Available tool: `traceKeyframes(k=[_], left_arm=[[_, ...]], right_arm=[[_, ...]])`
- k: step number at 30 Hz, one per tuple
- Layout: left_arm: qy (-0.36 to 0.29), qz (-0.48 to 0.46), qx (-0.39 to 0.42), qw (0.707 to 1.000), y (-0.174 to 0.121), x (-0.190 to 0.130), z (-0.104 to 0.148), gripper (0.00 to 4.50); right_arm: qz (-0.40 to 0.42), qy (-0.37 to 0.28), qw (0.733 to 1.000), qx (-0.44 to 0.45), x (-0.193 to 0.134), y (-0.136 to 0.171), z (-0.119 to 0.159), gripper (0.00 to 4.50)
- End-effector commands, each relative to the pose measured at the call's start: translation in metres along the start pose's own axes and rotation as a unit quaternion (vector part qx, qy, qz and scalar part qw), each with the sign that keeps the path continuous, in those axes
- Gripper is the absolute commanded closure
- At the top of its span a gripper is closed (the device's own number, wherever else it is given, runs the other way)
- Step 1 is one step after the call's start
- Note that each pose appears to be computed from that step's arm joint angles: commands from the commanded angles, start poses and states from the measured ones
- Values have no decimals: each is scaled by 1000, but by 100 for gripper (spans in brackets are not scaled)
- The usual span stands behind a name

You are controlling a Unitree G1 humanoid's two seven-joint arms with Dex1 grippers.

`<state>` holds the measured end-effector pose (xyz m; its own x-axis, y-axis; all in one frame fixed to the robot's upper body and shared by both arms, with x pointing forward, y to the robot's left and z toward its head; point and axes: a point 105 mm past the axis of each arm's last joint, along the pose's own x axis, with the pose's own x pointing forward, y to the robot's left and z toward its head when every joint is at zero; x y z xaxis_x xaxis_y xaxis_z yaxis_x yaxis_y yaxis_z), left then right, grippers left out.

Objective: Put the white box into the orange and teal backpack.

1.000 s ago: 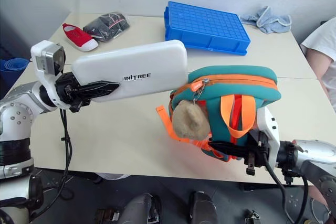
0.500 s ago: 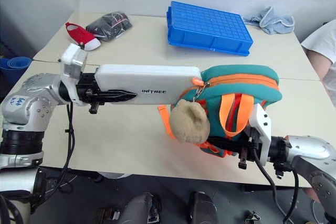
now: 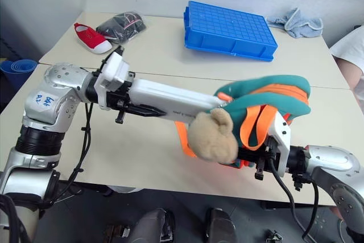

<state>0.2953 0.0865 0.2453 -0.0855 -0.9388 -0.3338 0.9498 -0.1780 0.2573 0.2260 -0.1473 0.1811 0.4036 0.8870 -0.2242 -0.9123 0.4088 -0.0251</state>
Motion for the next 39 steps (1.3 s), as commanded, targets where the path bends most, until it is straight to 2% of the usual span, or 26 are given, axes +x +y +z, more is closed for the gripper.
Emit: traceKeyframes(k=[1,5,8,15,17,21,24,28,34,39], left_arm=[[17,-115,20,993,-22,26,4,327],[39,-64,45,996,1,41,-4,327],[41,-20,49,998,14,40,-6,327],[66,174,55,981,57,-13,-22,327],[60,198,54,977,60,-21,-22,327],[-32,169,46,984,45,-30,3,327],[-69,152,50,985,35,-46,15,327],[-135,124,11,983,23,-70,28,327],[-157,96,-31,982,13,-83,34,327],[-106,45,-38,993,2,-70,17,327]], right_arm=[[15,-14,1000,-17,7,2,7,445],[21,-17,999,-19,11,3,7,445],[23,-17,999,-18,12,4,7,445],[18,-16,1000,-13,10,4,4,445],[15,-17,1000,-9,9,5,3,445],[18,-8,1000,-3,7,8,-2,445],[17,-3,1000,-2,4,8,-5,445],[15,-6,1000,-4,6,7,-5,445],[18,-13,1000,-3,11,7,-4,445],[19,-13,1000,-4,12,5,-4,445]])
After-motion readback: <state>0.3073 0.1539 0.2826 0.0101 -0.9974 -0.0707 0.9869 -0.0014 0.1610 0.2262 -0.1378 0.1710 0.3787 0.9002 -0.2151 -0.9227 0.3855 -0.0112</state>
